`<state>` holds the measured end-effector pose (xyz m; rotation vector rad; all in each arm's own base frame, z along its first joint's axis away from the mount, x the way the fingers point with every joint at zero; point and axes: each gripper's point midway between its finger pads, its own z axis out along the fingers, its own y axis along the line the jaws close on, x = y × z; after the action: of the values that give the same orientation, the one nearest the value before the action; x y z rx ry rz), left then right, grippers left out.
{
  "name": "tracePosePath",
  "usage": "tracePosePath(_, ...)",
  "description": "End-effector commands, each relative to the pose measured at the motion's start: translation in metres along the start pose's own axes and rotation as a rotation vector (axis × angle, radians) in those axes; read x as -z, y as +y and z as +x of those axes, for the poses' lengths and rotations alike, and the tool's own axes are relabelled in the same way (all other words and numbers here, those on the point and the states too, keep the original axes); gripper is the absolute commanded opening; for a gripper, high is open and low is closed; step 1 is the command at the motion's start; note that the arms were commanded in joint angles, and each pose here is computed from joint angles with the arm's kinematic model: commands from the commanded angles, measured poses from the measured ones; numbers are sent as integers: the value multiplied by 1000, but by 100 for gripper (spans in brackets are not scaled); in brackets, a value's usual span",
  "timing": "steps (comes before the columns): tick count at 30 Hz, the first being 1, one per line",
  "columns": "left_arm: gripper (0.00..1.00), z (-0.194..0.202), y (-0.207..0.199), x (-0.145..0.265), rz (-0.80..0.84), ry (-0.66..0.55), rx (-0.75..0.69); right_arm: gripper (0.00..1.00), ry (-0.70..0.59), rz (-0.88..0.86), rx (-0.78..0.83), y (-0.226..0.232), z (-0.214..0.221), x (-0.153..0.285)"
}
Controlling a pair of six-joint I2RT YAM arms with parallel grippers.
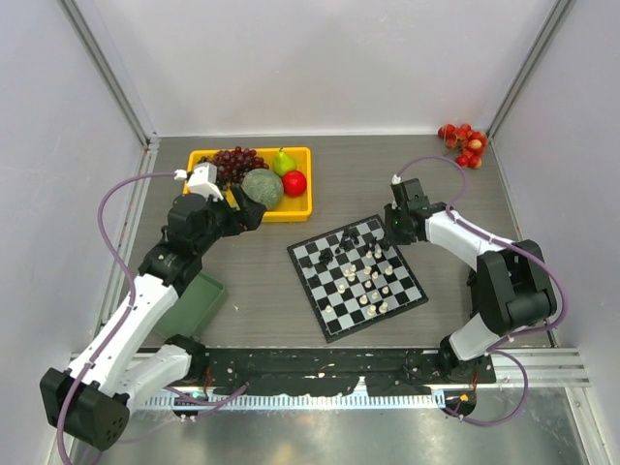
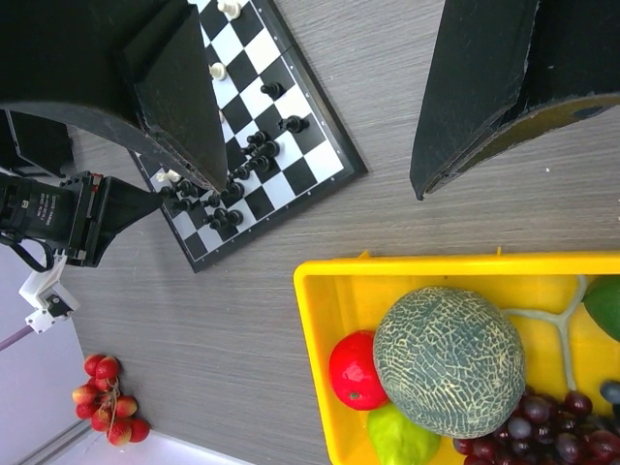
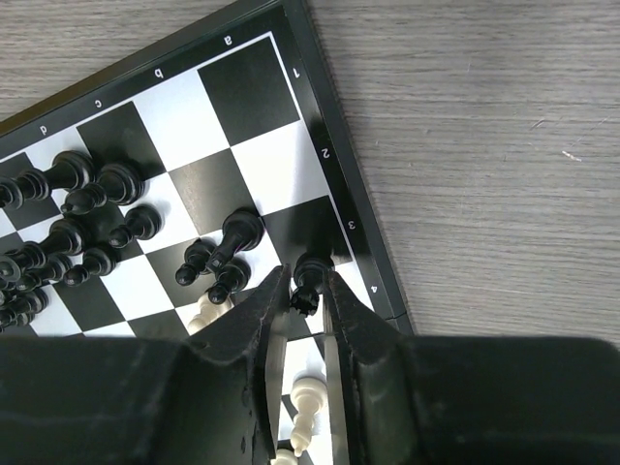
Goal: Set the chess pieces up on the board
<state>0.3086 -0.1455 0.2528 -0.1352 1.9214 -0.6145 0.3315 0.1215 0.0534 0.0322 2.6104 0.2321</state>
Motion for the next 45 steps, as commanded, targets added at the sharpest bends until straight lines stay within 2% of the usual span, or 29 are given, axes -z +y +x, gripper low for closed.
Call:
tracePosePath(1, 82, -13, -7, 2, 49, -46, -1, 20, -32, -39, 12, 12, -15, 3)
tracePosePath(7, 82, -12, -4, 2, 45, -47, 4, 19, -71, -38, -1, 14, -28, 10)
tracePosePath(13, 82, -12, -3, 0, 50, -42, 14, 19, -151, -11, -6, 17, -64, 16)
tracePosePath(20, 82, -15, 1, 2, 42, -49, 16, 19, -160, -18, 0, 27, -90, 2)
tracePosePath(35, 82, -20, 9, 2, 30, -58, 24, 19, -116, 1, -1, 29, -92, -31)
tracePosePath(45, 84, -22, 9, 6, 35, -66, 36, 23, -93, -28, -5, 34, -85, -37)
